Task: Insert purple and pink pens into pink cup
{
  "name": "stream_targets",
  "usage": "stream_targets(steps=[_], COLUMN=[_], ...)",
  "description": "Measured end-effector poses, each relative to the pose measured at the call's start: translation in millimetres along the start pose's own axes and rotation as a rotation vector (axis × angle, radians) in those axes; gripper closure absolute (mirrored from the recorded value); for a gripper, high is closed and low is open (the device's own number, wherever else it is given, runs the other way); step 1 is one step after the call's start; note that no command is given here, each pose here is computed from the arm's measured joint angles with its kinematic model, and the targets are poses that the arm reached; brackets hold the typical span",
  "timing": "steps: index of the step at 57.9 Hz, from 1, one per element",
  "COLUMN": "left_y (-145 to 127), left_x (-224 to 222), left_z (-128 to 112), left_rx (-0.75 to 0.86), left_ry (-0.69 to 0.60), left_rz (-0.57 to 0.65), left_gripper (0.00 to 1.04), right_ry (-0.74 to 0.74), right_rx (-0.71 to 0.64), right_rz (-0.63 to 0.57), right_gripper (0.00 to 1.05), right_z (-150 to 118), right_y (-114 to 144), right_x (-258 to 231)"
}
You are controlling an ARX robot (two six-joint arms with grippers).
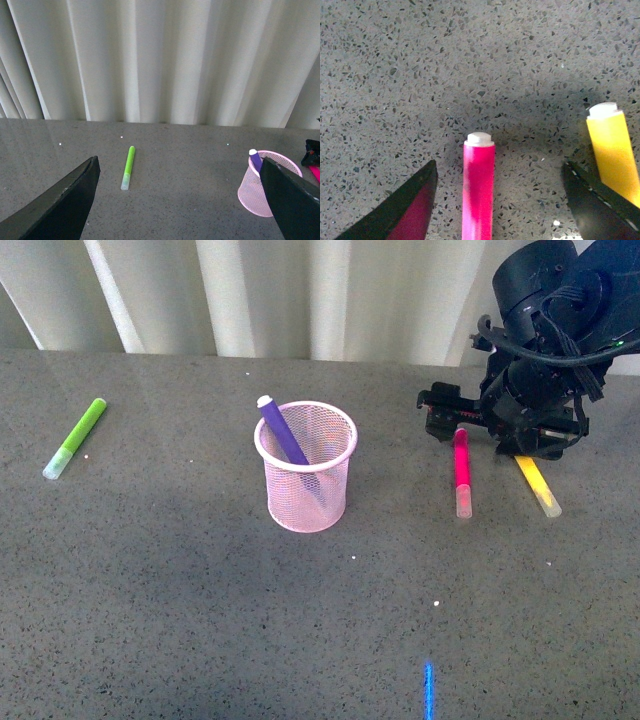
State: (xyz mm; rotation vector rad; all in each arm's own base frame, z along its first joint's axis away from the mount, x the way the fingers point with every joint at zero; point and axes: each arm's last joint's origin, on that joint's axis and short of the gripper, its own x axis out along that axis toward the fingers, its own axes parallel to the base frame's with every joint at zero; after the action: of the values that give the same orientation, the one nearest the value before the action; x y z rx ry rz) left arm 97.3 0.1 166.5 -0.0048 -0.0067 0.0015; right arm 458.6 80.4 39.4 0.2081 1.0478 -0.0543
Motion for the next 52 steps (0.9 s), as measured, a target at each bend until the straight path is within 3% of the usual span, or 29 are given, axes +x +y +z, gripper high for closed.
stream_targets(steps=[26, 45, 52], left_y=[0, 0, 0], left_x=[0, 0, 0], left_z=[0, 0, 0], left_rx=[0.0, 0.0, 0.0], left_ry=[0.0, 0.0, 0.0], left_rz=[0.0, 0.0, 0.0], left_gripper=[0.07, 0.07, 0.07], right_ry=[-0.009, -0.021, -0.061], right_rx=[0.022, 0.031, 0.053], right_rz=[-0.023, -0.013, 0.054], right_gripper=[0.92, 0.93, 0.93], right_z=[1, -2, -2], right_y=[-16, -22, -20], right_x=[1, -2, -6])
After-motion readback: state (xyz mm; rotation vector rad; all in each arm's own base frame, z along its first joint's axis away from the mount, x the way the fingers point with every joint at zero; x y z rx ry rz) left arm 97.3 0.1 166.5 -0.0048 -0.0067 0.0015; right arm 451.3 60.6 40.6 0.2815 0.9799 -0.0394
